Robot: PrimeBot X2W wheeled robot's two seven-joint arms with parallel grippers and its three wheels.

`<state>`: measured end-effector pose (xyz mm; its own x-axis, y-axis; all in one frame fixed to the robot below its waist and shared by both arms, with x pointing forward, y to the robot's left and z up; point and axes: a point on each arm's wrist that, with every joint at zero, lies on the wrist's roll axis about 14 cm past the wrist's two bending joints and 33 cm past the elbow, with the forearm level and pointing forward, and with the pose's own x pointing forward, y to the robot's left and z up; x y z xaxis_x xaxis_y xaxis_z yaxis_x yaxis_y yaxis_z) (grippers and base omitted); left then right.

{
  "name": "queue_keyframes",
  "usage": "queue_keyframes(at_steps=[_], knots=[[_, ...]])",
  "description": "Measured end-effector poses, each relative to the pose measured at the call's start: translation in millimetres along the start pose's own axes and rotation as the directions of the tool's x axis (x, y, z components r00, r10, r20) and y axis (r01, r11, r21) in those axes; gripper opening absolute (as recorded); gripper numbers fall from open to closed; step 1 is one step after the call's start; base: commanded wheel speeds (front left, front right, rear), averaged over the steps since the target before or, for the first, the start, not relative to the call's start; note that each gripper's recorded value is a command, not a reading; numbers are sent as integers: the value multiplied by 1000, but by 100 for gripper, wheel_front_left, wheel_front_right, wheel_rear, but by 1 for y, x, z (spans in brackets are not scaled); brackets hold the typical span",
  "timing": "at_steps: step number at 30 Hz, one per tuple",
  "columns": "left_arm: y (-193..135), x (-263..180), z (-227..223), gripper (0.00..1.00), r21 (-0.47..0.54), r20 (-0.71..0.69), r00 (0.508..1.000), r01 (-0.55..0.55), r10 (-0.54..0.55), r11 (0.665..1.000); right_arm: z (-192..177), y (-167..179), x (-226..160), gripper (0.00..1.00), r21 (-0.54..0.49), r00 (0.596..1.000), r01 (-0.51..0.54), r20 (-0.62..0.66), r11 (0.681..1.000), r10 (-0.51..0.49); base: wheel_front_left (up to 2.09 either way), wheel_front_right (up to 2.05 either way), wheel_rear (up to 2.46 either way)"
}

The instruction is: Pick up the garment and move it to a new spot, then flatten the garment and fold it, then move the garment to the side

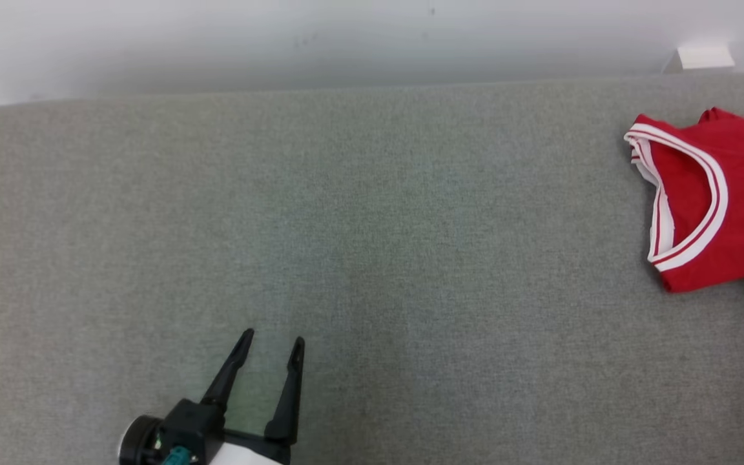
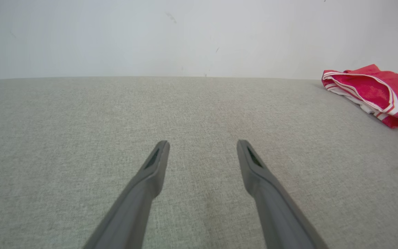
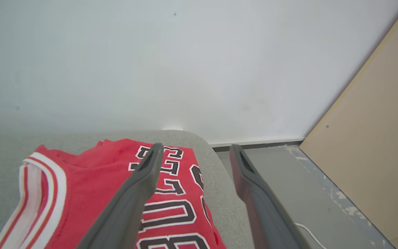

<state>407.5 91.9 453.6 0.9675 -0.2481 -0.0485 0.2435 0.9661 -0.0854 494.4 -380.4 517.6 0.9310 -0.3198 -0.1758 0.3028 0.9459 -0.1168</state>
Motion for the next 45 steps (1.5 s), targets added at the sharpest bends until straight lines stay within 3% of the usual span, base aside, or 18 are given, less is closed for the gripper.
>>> queue_keyframes(at_steps=[11,13,23,31,43,44,45], knots=[[12,-43,28,100,-1,69,993,-97,97,995,1,38,-96,100,43,961,-126,253,991,111,0,0,0],[14,-52,29,100,-3,72,991,-111,111,994,-4,49,-116,100,105,954,-157,275,982,123,0,0,0],[27,-83,30,100,16,80,982,-174,172,985,-40,84,-190,100,135,942,-245,267,960,203,0,0,0],[30,-93,31,100,15,86,979,-188,186,982,-52,107,-210,100,145,935,-296,244,944,256,0,0,0],[24,-93,34,100,19,96,984,-154,151,988,-51,103,-212,100,154,938,-284,248,946,241,0,0,0],[24,-93,33,0,18,93,984,-152,150,988,-51,102,-212,0,153,939,-281,249,948,238,0,0,0],[24,-95,26,0,17,72,986,-153,152,988,-57,102,-212,0,157,943,-279,230,947,240,0,0,0]])
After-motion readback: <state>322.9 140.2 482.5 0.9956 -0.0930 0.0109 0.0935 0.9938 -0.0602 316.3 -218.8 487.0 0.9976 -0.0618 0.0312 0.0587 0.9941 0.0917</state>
